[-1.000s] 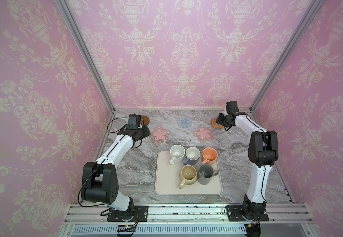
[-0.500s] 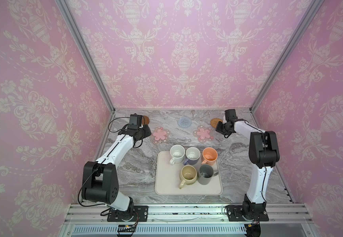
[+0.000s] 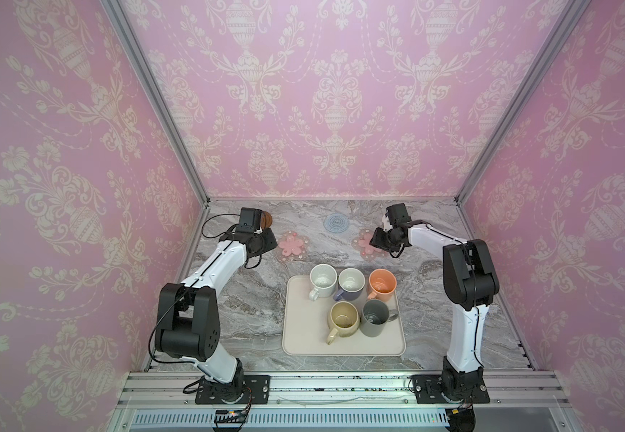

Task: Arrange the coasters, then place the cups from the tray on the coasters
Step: 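Swing the right gripper across toward the pink flower coaster near the left gripper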

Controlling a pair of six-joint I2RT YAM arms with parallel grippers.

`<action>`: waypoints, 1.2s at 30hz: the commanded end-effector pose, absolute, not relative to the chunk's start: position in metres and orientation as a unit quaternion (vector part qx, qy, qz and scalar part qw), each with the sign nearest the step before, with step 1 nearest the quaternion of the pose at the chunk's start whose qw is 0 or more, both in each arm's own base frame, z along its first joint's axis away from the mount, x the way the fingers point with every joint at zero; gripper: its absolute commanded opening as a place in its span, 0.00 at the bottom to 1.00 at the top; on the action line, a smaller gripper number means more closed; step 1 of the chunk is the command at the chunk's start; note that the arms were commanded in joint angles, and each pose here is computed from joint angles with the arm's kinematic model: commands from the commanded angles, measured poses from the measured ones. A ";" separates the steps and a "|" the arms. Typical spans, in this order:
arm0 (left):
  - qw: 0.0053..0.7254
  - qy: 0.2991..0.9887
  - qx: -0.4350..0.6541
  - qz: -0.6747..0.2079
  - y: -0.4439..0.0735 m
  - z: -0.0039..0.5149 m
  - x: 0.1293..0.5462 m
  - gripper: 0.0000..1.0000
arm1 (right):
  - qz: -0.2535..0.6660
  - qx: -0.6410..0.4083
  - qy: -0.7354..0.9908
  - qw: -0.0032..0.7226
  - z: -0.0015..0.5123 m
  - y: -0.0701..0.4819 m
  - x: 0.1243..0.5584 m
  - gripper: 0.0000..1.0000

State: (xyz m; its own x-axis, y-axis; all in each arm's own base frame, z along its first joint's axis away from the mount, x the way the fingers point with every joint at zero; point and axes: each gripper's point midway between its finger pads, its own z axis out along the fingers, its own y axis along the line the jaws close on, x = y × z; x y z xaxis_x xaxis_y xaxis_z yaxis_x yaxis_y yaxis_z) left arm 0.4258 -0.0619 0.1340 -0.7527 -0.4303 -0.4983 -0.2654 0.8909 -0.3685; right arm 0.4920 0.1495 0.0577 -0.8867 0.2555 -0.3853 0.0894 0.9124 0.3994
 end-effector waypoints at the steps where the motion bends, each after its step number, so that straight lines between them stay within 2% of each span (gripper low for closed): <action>1: 0.267 0.933 -0.196 -0.140 -0.059 0.122 0.422 0.38 | 0.221 0.062 0.943 0.240 0.091 0.187 0.500 0.44; 9: 0.257 0.926 -0.219 -0.168 -0.049 0.112 0.424 0.40 | 0.275 0.021 0.935 0.224 0.098 0.276 0.495 0.51; 16: 0.248 0.920 -0.231 -0.199 -0.043 0.098 0.426 0.43 | 0.300 0.010 0.935 0.191 0.078 0.330 0.487 0.55; 36: 0.209 0.914 -0.261 -0.229 -0.038 0.051 0.441 0.44 | 0.309 0.012 0.937 0.163 0.036 0.378 0.490 0.55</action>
State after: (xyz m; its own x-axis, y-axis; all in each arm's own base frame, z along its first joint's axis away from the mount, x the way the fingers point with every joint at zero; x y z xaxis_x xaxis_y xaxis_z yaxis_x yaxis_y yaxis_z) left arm 0.4356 -0.0380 0.0543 -0.7859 -0.5490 -0.2845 -0.3678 0.7848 -0.4988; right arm 0.4918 0.3707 0.0436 -0.9390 0.1188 -0.3227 -0.0959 0.8107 0.5775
